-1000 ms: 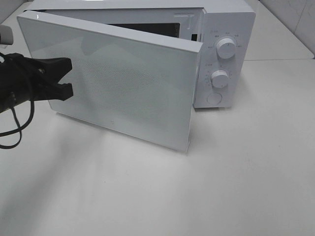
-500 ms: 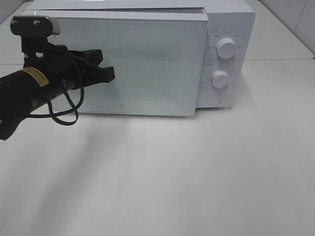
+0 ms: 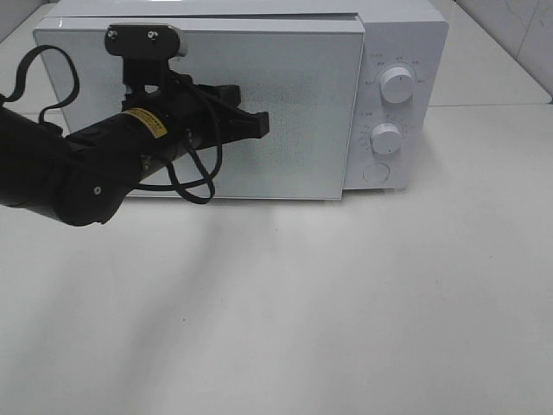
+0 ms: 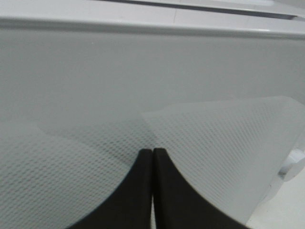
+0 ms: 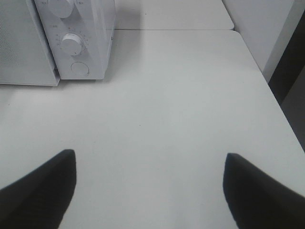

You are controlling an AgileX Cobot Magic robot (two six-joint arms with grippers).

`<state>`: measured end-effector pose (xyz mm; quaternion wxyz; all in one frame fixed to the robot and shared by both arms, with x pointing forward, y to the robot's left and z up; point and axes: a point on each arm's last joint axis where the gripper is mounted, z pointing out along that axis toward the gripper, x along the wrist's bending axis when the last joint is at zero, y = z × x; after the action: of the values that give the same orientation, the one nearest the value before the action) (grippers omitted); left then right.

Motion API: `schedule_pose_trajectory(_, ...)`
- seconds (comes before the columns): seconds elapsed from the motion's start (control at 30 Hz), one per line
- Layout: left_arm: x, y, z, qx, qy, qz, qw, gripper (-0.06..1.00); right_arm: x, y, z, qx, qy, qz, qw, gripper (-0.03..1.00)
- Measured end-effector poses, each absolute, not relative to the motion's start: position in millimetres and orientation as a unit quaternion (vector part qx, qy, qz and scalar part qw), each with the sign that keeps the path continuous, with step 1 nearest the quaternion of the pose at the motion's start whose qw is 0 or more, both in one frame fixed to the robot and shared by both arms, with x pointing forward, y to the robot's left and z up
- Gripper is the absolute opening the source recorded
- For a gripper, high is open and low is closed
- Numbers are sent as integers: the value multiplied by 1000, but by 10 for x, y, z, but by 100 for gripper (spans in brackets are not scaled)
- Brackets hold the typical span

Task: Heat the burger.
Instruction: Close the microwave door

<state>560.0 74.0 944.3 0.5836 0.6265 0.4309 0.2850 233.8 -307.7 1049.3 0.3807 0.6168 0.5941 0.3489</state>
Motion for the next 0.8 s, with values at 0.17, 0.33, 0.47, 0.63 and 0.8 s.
schedule_pose_trajectory(0.17,5656,564,9443,641,416,277,582,0,2338,-3077,10493,617,594,349,381,76)
schedule_pose_trajectory(0.33,5725,442,9470,643,409,273,587,0,2338,-3077,10493,617,594,349,381,76)
schedule_pose_trajectory(0.47,5803,353,9493,643,404,279,588,0,2338,-3077,10493,617,594,349,381,76)
schedule_pose_trajectory(0.63,5810,303,9484,651,389,291,583,0,2338,-3077,10493,617,594,349,381,76)
schedule_pose_trajectory(0.8,5753,326,9566,651,410,281,574,0,2338,-3077,10493,617,594,349,381,76)
